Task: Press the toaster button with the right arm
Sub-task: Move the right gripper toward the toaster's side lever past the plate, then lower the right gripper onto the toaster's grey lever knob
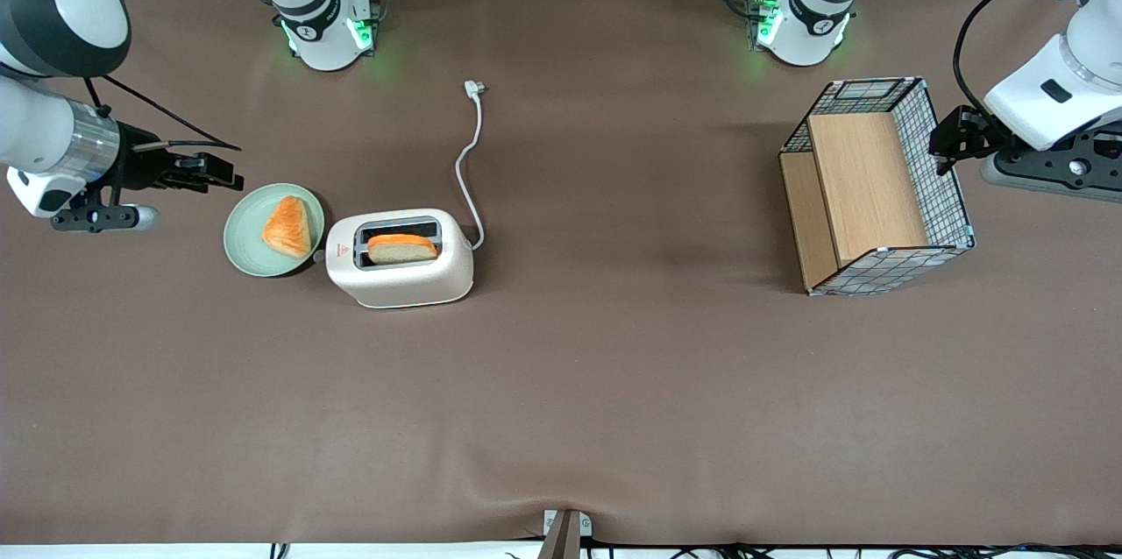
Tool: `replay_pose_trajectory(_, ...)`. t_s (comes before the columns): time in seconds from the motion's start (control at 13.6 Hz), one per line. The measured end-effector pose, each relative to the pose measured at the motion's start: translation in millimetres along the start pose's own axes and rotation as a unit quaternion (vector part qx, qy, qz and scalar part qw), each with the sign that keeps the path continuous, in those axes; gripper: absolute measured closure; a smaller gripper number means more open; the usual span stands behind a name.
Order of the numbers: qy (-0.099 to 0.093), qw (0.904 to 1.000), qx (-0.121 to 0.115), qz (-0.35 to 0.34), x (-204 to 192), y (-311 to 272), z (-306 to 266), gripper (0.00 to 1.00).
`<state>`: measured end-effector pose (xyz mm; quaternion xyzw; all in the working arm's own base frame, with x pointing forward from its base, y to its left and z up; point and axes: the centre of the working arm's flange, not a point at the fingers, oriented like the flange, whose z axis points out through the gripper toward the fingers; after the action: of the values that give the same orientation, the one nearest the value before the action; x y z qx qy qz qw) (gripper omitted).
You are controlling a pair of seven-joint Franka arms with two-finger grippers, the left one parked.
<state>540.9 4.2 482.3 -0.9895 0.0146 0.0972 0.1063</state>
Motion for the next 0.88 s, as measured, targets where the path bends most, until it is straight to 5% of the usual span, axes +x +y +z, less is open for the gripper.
replay_pose_trajectory(0.52,0.023,0.9987,0.036,0.027,11.3,7.4,58.9,0.67)
replay_pose_trajectory(0.74,0.025,0.9971,0.059,0.041,18.2,11.7,86.3,0.96)
replay_pose_trajectory(0.88,0.036,0.9956,0.075,0.042,24.8,15.9,105.2,0.97)
